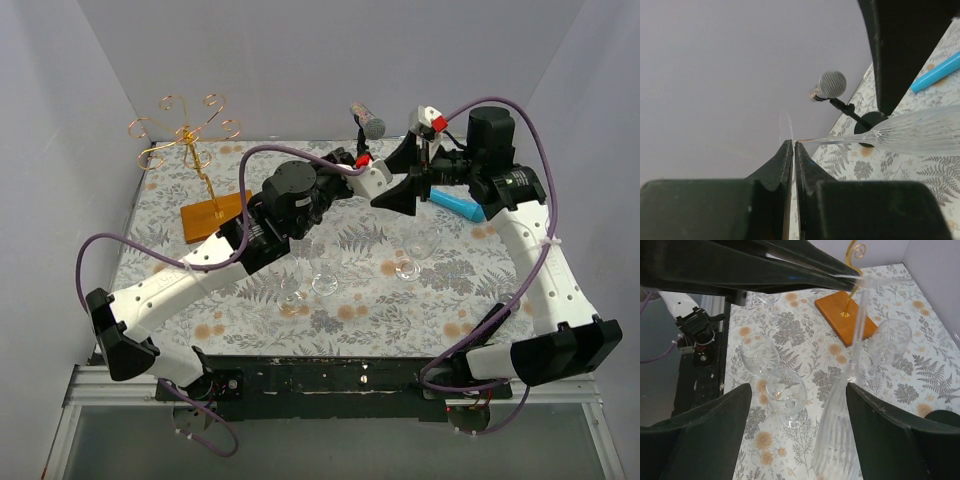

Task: Place the wine glass upside down on the wine glass rack
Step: Turn the wine glass upside down at the wine rack.

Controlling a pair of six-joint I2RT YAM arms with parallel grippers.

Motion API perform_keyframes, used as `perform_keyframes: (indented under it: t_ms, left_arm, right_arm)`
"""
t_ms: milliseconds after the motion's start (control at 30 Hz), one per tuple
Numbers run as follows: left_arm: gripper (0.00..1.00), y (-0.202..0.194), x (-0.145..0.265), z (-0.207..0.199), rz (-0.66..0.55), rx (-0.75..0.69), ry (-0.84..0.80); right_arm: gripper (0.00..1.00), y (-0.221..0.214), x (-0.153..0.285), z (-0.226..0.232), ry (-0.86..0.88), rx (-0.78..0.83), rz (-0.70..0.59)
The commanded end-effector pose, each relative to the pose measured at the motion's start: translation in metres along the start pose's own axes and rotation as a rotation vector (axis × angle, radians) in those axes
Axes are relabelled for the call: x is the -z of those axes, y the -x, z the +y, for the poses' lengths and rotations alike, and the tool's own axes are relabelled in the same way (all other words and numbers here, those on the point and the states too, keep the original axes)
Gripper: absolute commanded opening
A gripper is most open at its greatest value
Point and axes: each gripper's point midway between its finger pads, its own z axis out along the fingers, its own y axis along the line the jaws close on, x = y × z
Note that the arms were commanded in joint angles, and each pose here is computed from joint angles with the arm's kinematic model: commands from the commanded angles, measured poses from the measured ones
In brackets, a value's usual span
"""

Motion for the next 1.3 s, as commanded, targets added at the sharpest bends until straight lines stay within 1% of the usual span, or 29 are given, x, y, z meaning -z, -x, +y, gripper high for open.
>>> perform_keyframes:
  t_ms: [0,33,67,167,433,467,600,733,833,900,1000,1133,1200,1267]
  left_arm:
    - [0.00,0.040,0.012,0.022,-0.155,-0.009,0.065]
    - [0.00,0.043,0.012,0.017,-0.166,-0.010,0.052]
    - [0.00,0.049,0.012,0.018,-0.189,0.001,0.061]
    - [0.00,0.053,0.011,0.006,-0.208,-0.009,0.032]
    - [0.00,0.063,0.013,-0.011,-0.246,0.006,-0.019]
    - [0.00,0.064,0.013,-0.012,-0.250,0.008,-0.024]
    - [0.00,0.065,0.014,-0.015,-0.255,0.010,-0.033]
    - [0.00,0.064,0.014,-0.018,-0.252,0.007,-0.040]
    - [0.00,0.062,0.013,-0.020,-0.250,0.007,-0.048]
    - [0.00,0.063,0.014,-0.021,-0.251,0.009,-0.053]
    - [0.00,0.062,0.015,-0.023,-0.254,0.026,-0.061]
    - [0.00,0.069,0.024,-0.019,-0.281,0.097,-0.073]
    - [0.17,0.075,0.032,-0.015,-0.306,0.166,-0.084]
    - [0.27,0.072,0.040,-0.016,-0.302,0.209,-0.110]
  right_arm:
    - [0.83,0.017,-0.001,-0.023,-0.084,0.005,-0.020]
    - [0.83,0.016,-0.003,-0.024,-0.075,-0.002,-0.023]
    - [0.81,0.015,-0.005,-0.024,-0.063,-0.014,-0.026]
    - [0.74,0.016,-0.009,-0.023,-0.029,-0.045,-0.038]
    - [0.71,0.018,-0.012,-0.029,-0.046,-0.034,-0.042]
    - [0.69,0.017,-0.013,-0.029,-0.038,-0.041,-0.044]
    - [0.54,0.017,-0.016,-0.025,0.001,-0.056,-0.047]
    - [0.31,0.017,-0.016,-0.020,0.023,-0.054,-0.051]
    - [0.17,0.017,-0.016,-0.018,0.032,-0.053,-0.053]
    - [0.11,0.018,-0.016,-0.016,0.041,-0.054,-0.055]
    - [0.05,0.017,-0.016,-0.015,0.049,-0.057,-0.057]
    - [0.04,0.015,-0.016,-0.016,0.041,-0.061,-0.056]
    - [0.04,0.013,-0.016,-0.016,0.037,-0.060,-0.054]
    - [0.04,0.012,-0.015,-0.016,0.035,-0.056,-0.054]
